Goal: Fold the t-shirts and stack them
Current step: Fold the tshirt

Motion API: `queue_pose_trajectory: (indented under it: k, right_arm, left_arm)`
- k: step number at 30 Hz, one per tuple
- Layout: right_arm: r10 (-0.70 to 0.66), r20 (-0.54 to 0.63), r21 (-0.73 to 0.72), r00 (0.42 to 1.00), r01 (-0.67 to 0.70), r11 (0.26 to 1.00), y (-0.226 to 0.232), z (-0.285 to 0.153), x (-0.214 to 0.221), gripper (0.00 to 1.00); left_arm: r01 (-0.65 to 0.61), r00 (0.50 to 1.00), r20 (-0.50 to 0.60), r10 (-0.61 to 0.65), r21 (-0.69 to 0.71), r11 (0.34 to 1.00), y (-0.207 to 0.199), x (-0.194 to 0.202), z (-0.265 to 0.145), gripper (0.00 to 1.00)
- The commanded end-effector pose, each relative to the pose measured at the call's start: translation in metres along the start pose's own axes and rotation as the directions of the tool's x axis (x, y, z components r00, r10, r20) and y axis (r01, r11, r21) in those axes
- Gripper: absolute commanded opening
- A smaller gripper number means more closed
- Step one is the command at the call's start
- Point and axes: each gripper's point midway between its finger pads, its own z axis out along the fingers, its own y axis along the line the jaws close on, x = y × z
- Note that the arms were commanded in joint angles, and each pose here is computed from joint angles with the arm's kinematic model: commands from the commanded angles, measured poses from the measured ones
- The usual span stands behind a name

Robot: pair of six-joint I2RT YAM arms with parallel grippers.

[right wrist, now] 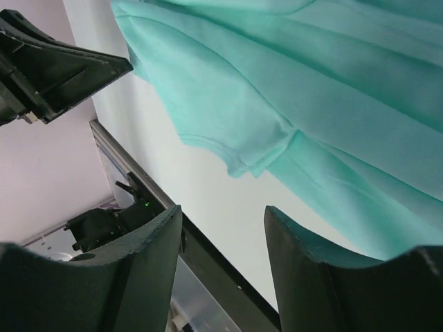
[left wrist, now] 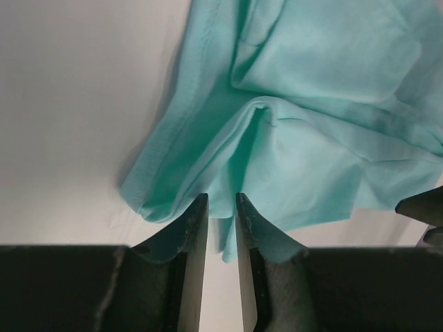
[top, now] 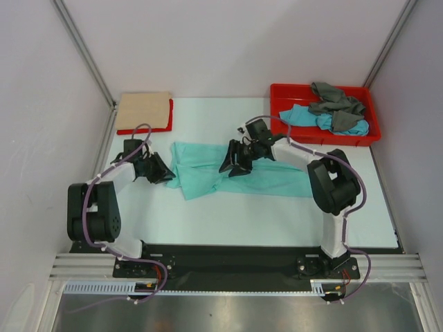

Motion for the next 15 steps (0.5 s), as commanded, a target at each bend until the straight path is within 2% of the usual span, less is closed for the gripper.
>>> queue_pose_trajectory:
  k: [1,7,15]
  right_arm:
    - [0.064,-0.028,-0.011,0.998,-0.064,0.998,0.008,0.022,0.004,0.57]
    - [0.116,-0.086,0.048,0.990,-0.112,0.993,0.001,0.046,0.027,0.49]
    - [0.121,-0.068,0.036,0.990,-0.119,0.992,0.002,0.057,0.024,0.44]
  left_arm:
    - [-0.001,1.000,-0.006,0.001,0.025,1.000,0.003,0.000,0.011,0.27]
    - [0.000,1.000,-0.029,0.000,0.001,1.000,0.013,0.012,0.014,0.26]
    - [-0.020,0.998,-0.052,0.019,-0.026,0.999,0.021,0.018,0.015,0.25]
